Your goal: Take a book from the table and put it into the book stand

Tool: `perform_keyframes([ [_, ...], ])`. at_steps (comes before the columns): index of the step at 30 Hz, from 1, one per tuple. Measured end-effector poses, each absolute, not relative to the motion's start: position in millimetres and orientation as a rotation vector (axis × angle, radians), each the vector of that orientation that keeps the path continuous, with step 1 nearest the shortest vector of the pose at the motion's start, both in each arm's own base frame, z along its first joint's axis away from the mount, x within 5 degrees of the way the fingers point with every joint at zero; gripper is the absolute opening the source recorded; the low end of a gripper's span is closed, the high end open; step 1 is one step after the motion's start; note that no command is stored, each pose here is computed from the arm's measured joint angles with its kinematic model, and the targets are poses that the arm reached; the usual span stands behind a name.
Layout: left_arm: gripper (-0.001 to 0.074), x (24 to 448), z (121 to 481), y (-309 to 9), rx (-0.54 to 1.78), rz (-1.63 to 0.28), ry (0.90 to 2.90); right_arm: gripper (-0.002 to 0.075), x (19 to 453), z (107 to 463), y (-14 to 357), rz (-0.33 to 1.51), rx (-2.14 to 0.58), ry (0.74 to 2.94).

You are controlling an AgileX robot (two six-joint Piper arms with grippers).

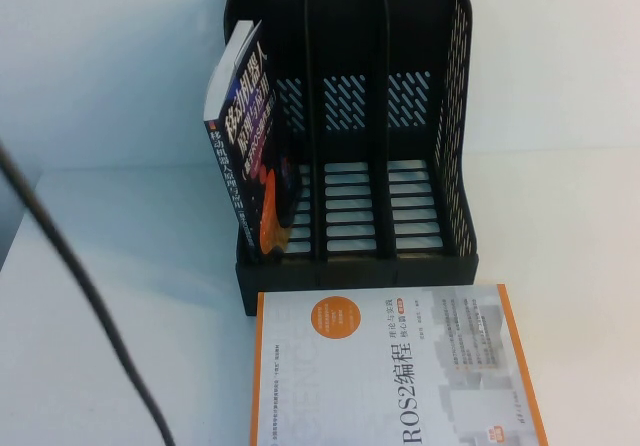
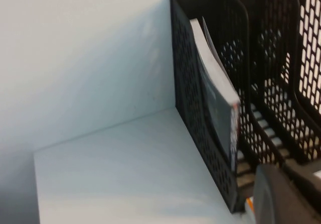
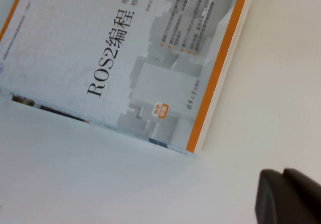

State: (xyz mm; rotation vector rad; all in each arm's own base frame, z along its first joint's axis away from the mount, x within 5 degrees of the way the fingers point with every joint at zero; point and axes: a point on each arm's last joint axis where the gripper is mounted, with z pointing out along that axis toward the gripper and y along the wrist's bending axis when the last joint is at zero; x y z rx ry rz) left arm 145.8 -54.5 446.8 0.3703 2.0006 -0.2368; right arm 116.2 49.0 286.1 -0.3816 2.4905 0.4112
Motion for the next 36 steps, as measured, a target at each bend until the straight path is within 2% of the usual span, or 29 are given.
perform_keyframes([
  [8, -0.0001, 85, 367, -33, 0.332, -0.271, 1.863, -0.0001, 113, 277, 41, 0.310, -0.340, 2.311],
  [16, -0.0001, 73, 301, -19, 0.187, -0.210, 1.790, -0.0001, 103, 282, 33, 0.223, -0.351, 2.171],
  [24, -0.0001, 65, 251, -3, -0.009, -0.064, 1.604, -0.0001, 99, 281, 31, 0.193, -0.372, 2.177],
  [30, -0.0002, 54, 230, 0, -0.047, -0.044, 1.472, -0.0001, 98, 281, 31, 0.193, -0.375, 2.186],
  [36, -0.0002, 56, 206, 1, -0.073, -0.039, 1.520, -0.0001, 97, 281, 35, 0.297, -0.292, 2.198],
])
